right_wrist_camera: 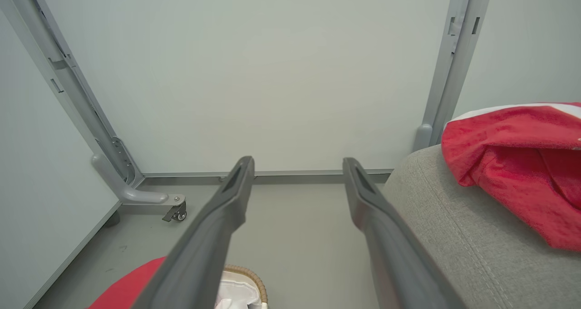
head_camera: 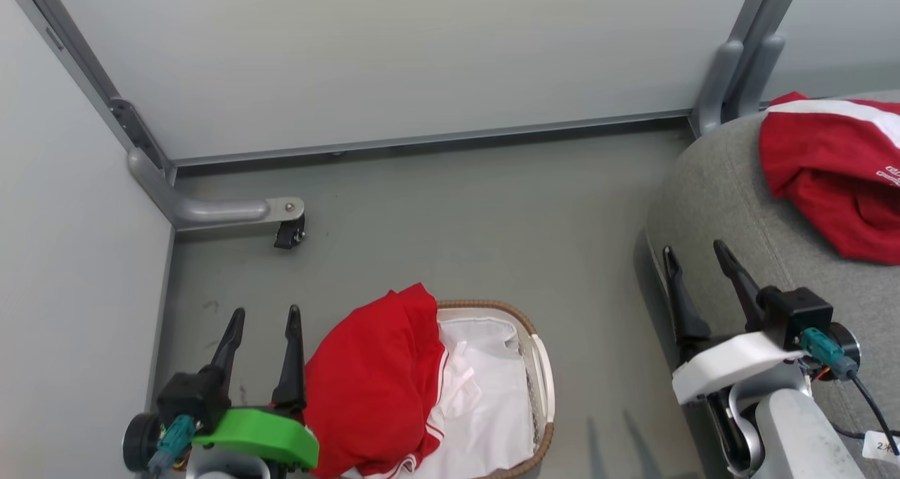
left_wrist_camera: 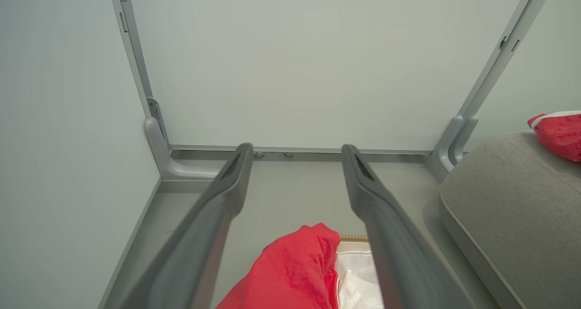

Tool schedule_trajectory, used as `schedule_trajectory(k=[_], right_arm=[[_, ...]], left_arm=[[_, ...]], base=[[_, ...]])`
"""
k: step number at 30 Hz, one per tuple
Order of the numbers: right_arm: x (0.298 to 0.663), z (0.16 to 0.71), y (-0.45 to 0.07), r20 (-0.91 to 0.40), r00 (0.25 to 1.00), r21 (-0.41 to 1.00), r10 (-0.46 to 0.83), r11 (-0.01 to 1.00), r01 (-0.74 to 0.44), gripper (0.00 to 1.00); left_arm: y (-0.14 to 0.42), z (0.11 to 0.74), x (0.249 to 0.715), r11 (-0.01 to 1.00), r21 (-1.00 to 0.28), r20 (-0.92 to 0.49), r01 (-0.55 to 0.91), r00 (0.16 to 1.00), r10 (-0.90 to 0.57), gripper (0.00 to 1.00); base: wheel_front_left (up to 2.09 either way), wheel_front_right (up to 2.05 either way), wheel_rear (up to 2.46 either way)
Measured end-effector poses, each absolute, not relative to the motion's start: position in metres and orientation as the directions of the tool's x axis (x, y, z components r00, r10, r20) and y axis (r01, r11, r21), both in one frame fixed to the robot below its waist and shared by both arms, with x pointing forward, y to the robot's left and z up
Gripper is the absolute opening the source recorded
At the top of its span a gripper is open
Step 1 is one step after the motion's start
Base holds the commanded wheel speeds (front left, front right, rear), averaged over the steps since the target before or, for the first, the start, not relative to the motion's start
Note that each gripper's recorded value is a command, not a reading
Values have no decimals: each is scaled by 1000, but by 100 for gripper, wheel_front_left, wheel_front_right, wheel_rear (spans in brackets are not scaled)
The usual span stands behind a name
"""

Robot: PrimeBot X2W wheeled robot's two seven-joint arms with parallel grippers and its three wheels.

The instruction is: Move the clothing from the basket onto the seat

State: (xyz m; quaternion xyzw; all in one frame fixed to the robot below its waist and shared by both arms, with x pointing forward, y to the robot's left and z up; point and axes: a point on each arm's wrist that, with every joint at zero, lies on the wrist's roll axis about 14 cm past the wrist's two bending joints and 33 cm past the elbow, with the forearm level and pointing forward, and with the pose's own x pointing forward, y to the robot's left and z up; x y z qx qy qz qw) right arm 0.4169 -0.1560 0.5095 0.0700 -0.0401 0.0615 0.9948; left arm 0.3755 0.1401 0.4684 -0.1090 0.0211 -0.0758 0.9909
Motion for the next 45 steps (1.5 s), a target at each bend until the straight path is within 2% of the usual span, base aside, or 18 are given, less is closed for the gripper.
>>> schedule_trajectory(k=[7,14,20,25,30,37,45], right_arm=[[442,521,-160,129,986,123,106,985,-122,100],[476,526,-162,164,981,106,105,987,-123,100],[505,515,-162,165,980,102,115,986,-133,100],[524,500,-162,151,980,94,128,985,-143,100],[536,477,-171,120,986,106,118,986,-131,100],[544,449,-183,72,992,110,105,987,-113,100],[543,424,-200,17,996,90,83,992,-84,100]], left_arm=[[111,453,404,951,-210,-72,226,967,-246,100],[73,389,425,925,-201,-260,323,892,-369,100],[47,317,423,874,-155,-464,460,748,-475,100],[26,269,420,811,-148,-569,567,622,-539,100],[-4,231,417,720,-168,-618,673,497,-609,100],[-28,180,410,640,-228,-672,734,357,-649,100],[-46,133,402,589,-287,-705,756,249,-664,100]], base=[[0,0,0],[0,0,0],[0,0,0],[0,0,0],[0,0,0],[0,0,0],[0,0,0]])
